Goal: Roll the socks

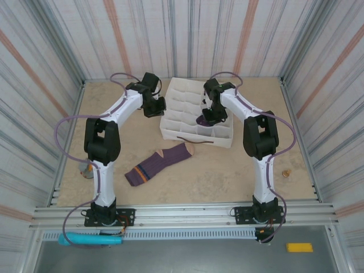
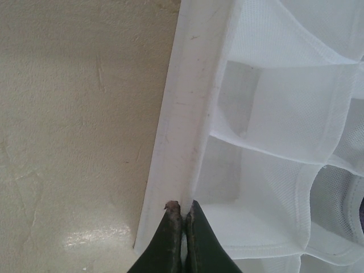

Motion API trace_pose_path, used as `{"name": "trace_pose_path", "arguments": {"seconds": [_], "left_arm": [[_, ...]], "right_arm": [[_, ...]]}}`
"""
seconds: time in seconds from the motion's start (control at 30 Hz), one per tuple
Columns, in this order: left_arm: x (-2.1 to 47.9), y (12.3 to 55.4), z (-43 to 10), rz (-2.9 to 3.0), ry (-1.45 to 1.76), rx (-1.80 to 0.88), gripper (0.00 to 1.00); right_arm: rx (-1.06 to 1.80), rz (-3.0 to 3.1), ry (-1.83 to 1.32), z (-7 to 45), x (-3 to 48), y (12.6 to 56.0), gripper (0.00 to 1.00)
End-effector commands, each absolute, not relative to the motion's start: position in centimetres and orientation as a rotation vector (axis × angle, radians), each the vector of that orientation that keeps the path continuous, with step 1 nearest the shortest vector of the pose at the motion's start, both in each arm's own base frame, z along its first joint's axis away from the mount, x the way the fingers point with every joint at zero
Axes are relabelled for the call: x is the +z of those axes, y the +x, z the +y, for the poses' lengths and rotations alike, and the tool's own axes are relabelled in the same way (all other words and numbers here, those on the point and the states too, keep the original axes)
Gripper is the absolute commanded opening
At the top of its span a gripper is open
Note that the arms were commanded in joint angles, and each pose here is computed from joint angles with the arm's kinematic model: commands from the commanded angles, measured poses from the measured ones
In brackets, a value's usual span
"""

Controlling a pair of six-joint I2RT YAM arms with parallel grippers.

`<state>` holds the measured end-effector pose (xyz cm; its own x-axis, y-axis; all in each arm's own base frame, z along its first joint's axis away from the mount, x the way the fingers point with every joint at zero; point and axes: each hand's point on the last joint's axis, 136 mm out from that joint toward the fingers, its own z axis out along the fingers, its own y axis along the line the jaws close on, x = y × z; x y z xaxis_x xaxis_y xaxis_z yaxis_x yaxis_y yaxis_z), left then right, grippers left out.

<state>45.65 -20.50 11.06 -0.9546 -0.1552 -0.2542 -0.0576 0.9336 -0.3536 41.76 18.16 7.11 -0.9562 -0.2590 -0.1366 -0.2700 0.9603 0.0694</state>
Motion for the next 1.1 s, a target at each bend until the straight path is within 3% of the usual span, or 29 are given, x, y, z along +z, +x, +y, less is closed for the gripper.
{"name": "trace_pose_path", "arguments": {"seconds": [0.0,0.1,0.33,0.43,0.6,0.63,0.73,0.8,0.87,0.93,1.07], "left_arm": [[9.1,44.5,-19.1,2.881,-0.272,-0.461,0.0],[8.9,44.4,-19.2,2.885,-0.277,-0.471,0.0],[8.5,45.6,-19.3,2.873,-0.35,-0.543,0.0],[8.6,46.8,-19.0,2.857,-0.363,-0.544,0.0],[8.6,49.4,-18.3,2.845,-0.34,-0.534,0.0],[8.6,49.7,-18.1,2.851,-0.335,-0.534,0.03],[9.2,50.3,-17.7,2.845,-0.318,-0.538,0.26],[10.3,50.1,-17.5,2.828,-0.305,-0.542,0.48],[11.7,49.5,-17.5,2.812,-0.29,-0.558,0.64],[13.3,48.7,-17.5,2.791,-0.279,-0.567,0.73],[16.5,46.1,-18.0,2.759,-0.237,-0.609,0.8]], "right_arm": [[0.133,2.969,-0.37,18.0,9.0,42.1,0.18],[0.15,2.908,-0.362,18.4,11.2,43.3,0.38],[0.203,2.749,-0.353,19.0,17.2,44.5,0.65],[0.193,2.712,-0.342,18.7,18.9,44.2,0.76],[0.202,2.693,-0.328,18.6,20.2,42.3,0.79],[0.214,2.691,-0.325,18.8,20.1,41.8,0.79],[0.256,2.714,-0.309,19.2,18.6,39.3,0.78],[0.319,2.716,-0.298,19.8,17.9,37.8,0.76],[0.416,2.701,-0.293,20.7,17.5,36.3,0.73],[0.509,2.695,-0.29,21.8,16.6,34.8,0.71],[0.571,2.722,-0.273,23.1,13.8,32.9,0.66]]}}
